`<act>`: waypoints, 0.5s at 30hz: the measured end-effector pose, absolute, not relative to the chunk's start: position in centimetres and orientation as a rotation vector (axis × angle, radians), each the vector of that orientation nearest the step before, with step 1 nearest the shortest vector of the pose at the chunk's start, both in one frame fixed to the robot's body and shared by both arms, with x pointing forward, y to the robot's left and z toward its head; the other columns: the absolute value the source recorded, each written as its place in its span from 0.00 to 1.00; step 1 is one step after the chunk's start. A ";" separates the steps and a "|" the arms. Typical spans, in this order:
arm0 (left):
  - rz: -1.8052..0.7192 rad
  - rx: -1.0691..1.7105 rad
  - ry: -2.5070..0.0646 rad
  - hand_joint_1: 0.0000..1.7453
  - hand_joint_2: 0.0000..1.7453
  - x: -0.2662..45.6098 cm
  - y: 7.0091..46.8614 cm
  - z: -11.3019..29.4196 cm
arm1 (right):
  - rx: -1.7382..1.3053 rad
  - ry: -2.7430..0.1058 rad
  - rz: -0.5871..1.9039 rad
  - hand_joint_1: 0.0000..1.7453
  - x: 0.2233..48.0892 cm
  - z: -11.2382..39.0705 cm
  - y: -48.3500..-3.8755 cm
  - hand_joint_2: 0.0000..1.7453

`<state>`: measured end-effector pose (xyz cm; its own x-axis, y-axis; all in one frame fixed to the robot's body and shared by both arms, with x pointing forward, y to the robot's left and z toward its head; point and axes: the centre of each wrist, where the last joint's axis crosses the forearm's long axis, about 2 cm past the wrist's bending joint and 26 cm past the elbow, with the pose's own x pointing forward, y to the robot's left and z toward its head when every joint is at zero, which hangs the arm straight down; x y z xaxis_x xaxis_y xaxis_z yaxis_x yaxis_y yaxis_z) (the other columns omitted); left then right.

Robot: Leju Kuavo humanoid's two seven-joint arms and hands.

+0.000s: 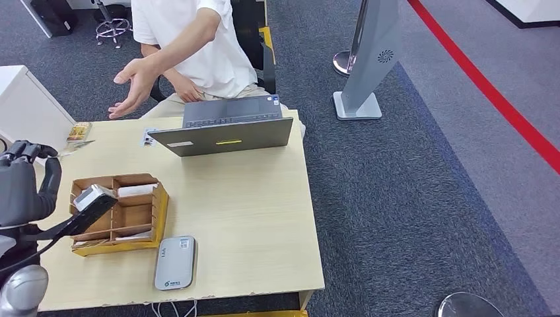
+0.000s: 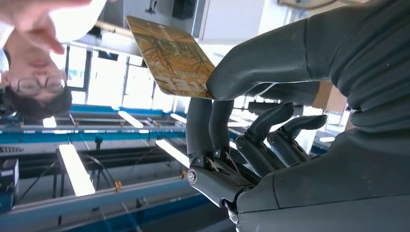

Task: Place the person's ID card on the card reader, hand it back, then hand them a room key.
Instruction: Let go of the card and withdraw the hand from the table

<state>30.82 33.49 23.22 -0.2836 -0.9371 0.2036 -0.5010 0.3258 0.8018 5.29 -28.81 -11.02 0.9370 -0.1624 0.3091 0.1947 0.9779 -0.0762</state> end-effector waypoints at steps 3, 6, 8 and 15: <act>-0.809 1.328 -1.913 1.00 1.00 33.5 33.8 25.5 | -0.104 -0.304 -0.159 0.00 5.7 -11.0 -28.8 1.00; -0.815 1.380 -1.893 1.00 1.00 36.3 34.2 27.9 | -0.101 -0.302 -0.137 0.00 6.3 -10.9 -28.7 1.00; -0.816 1.408 -1.875 1.00 1.00 38.0 34.4 29.4 | -0.099 -0.303 -0.123 0.00 6.7 -10.8 -28.6 1.00; -0.816 1.441 -1.836 1.00 1.00 40.6 34.9 31.5 | -0.095 -0.310 -0.111 0.00 7.2 -10.7 -28.5 1.00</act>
<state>40.64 34.95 31.46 -0.1781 -0.9770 0.1171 -0.5677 0.1992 0.7988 7.17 -28.47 -10.74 0.9461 -0.0944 0.3097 0.1237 0.9894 -0.0764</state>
